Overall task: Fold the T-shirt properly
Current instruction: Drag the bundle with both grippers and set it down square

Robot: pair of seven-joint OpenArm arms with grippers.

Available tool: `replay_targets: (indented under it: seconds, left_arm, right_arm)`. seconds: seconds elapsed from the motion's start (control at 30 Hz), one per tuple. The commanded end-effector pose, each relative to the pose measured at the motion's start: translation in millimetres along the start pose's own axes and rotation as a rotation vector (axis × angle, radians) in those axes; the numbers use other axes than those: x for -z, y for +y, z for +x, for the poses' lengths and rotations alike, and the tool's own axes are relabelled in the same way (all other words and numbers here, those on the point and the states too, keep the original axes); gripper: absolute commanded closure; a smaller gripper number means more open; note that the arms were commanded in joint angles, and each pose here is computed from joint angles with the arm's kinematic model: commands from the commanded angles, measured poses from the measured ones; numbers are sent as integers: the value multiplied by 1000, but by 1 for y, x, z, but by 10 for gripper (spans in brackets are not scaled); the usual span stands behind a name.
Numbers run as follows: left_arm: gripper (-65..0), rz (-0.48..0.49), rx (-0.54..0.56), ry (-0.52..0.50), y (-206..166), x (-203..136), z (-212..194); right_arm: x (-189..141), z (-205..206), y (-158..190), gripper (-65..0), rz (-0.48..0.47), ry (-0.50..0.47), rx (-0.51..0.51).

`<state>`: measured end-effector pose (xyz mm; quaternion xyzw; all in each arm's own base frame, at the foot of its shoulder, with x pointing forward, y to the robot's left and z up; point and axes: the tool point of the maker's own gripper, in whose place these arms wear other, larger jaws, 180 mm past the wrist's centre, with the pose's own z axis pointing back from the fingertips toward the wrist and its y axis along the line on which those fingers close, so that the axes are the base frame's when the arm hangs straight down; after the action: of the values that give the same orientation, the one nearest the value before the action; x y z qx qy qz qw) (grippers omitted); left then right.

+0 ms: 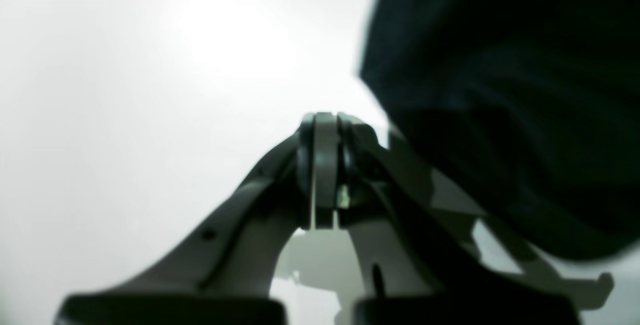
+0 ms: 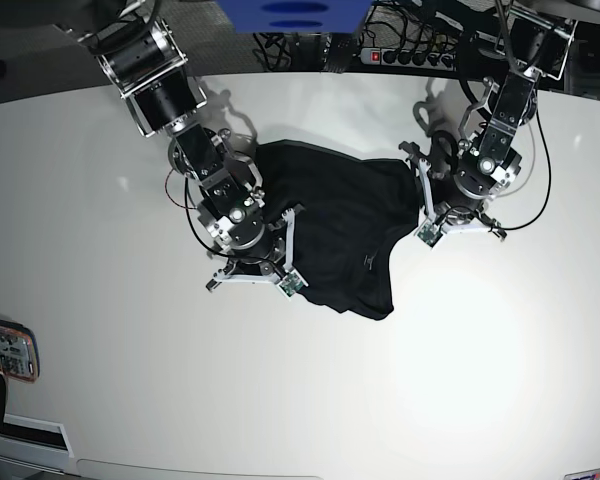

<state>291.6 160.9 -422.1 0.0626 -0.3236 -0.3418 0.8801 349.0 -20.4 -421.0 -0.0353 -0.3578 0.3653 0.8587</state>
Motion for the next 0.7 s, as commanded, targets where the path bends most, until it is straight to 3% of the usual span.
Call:
replay_targets:
  seconds: [0.0, 0.33, 0.5, 0.6, 0.67]
  left_arm:
    - [0, 28, 4, -42, 14, -1, 14]
    - [0, 58, -6, -93, 30, 6, 44]
    - [0, 53, -28, -124, 28, 9, 61]
    - [0, 49, -24, -221, 16, -13, 90]
    - [0, 37, -11, -286, 0, -37, 101]
  right_arm:
    - [-5, 3, -2, 0, -12, -17, 2]
    - [-43, -15, 37, 0, 41, -13, 38]
    - [-55, -1, 31, 0, 23, -43, 42]
    - [-55, 5, 25, 0, 11, -57, 43]
    - [-55, -2, 24, 0, 10, -17, 44]
